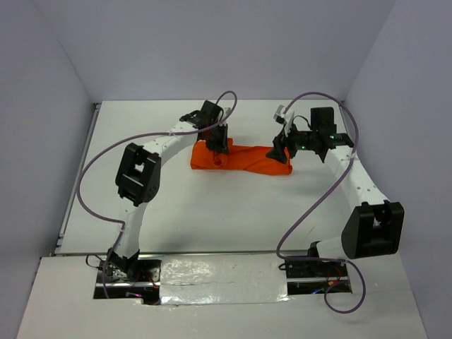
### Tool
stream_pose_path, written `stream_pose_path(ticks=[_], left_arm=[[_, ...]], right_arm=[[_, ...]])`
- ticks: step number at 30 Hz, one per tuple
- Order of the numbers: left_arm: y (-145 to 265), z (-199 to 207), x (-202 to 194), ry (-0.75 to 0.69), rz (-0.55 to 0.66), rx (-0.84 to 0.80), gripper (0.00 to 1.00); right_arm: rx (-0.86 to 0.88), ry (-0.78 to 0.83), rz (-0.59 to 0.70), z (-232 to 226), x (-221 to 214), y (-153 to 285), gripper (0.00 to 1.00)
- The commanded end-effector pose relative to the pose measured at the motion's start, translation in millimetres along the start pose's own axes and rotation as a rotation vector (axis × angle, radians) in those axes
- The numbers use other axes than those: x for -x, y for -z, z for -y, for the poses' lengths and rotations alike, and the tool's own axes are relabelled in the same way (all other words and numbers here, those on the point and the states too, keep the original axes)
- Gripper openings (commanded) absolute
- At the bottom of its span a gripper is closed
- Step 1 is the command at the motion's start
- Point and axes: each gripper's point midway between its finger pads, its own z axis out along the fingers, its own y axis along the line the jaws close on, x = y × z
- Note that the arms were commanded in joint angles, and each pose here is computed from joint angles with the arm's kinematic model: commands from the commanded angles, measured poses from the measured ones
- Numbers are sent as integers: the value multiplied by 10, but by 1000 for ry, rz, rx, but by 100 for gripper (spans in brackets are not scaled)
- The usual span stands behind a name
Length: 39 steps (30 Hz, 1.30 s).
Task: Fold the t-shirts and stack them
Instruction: Fold the folded rectangular tshirt in 1/3 of the way
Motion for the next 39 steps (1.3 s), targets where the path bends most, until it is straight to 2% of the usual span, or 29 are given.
stream_pose_path(ticks=[1,9,25,34,36,37,39], left_arm=[[-14,87,154,10,34,-10,0],[-175,157,7,11,-12,-27,1],[-228,226,-75,14,-38,-38,2],[-190,308,-6,7,-14,-31,2],[-188,327,0,4,-17,-39,6],[-200,325,-15,4,-26,-41,20],[-253,315,-60,3,-49,-46,22]], right_arm=[[-6,32,41,-27,104,81,69],[-6,26,39,-21,90,76,69],[-5,22,38,-24,71,72,69],[-6,21,37,-28,71,82,69],[-5,20,38,-27,71,78,69],[-5,18,38,-25,69,75,69],[-2,17,40,-33,70,76,69]])
